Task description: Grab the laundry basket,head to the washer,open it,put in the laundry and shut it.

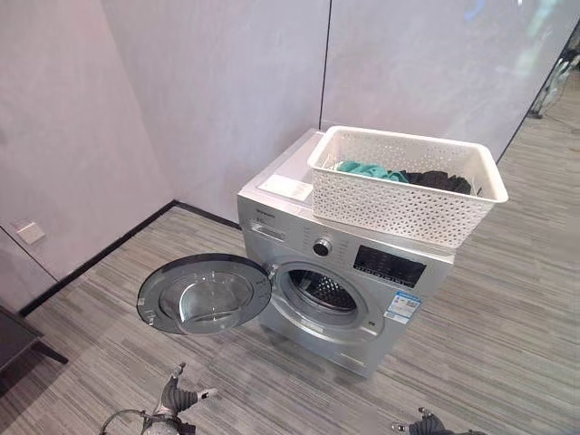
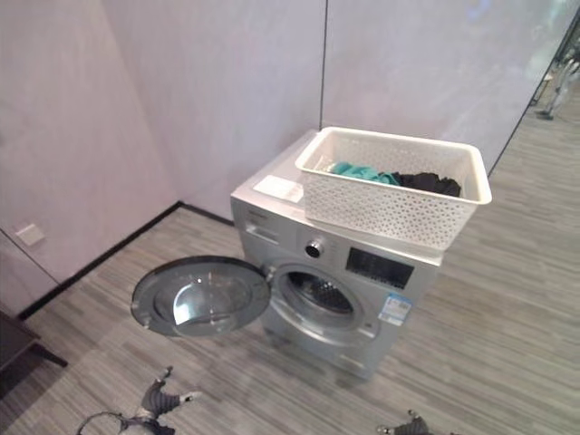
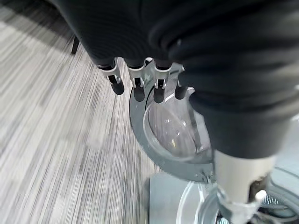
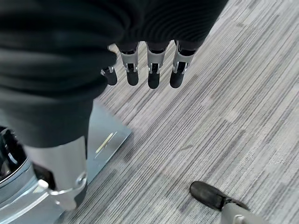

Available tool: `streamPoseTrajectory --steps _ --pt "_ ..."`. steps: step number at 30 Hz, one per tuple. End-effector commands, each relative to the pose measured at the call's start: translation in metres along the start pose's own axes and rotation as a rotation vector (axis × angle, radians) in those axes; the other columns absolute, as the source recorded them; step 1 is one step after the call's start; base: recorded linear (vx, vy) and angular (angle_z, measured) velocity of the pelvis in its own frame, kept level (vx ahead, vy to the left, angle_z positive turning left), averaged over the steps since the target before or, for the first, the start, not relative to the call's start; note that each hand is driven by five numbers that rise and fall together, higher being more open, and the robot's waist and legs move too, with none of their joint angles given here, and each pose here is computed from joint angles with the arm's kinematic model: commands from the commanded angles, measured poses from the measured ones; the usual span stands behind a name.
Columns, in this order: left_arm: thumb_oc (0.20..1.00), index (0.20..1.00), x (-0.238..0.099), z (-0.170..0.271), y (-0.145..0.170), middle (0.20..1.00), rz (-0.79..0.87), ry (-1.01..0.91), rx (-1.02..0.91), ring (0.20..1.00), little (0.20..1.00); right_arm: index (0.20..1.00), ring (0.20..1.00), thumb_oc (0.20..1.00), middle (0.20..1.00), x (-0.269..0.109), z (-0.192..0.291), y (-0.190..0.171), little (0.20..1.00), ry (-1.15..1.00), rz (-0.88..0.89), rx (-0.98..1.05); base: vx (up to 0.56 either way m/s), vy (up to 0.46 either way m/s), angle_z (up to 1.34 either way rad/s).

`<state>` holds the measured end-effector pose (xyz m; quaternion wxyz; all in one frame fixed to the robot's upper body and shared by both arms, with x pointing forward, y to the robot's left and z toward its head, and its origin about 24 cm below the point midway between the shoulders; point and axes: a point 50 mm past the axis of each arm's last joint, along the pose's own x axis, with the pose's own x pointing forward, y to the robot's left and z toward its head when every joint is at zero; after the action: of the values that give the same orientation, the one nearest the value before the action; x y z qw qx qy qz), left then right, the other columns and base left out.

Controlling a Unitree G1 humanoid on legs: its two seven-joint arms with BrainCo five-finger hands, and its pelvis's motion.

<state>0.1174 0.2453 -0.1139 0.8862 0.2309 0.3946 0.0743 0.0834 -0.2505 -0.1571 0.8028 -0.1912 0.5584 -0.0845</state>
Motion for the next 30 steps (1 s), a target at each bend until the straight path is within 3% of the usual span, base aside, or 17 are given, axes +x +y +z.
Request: streamPoseTrajectory --steps 1,10,17,22,30 --pt "1.0 1.0 0.005 0.006 0.02 1.0 0.035 -0.031 -0.051 1.0 1.0 1.0 1.0 1.0 1.0 0.002 0.016 -0.002 1.0 -0.049 -0.004 0.131 0.0 0.0 0.0" --pt "1.0 1.0 0.003 -0.047 0.001 1.0 -0.045 0.259 0.009 1.0 1.0 1.0 1.0 1.0 1.0 0.005 0.014 -0.017 1.0 -0.01 -0.045 0.156 -0.04 0.086 -0.1" --pt "1.0 1.0 0.004 -0.052 -0.019 1.0 -0.098 0.329 0.025 1.0 1.0 1.0 1.0 1.0 1.0 0.008 0.028 -0.033 1.0 -0.029 -0.09 0.163 -0.16 0.162 -0.26" --pt "1.0 1.0 -0.001 -0.064 -0.019 1.0 -0.099 0.394 -0.042 1.0 1.0 1.0 1.0 1.0 1.0 0.009 0.041 -0.023 1.0 -0.063 -0.054 0.128 -0.07 0.093 -1.12" --pt "1.0 1.0 0.013 -0.023 -0.028 1.0 -0.176 0.213 -0.064 1.0 1.0 1.0 1.0 1.0 1.0 0.006 0.014 -0.029 1.0 -0.014 -0.071 0.159 0.08 -0.004 0.12"
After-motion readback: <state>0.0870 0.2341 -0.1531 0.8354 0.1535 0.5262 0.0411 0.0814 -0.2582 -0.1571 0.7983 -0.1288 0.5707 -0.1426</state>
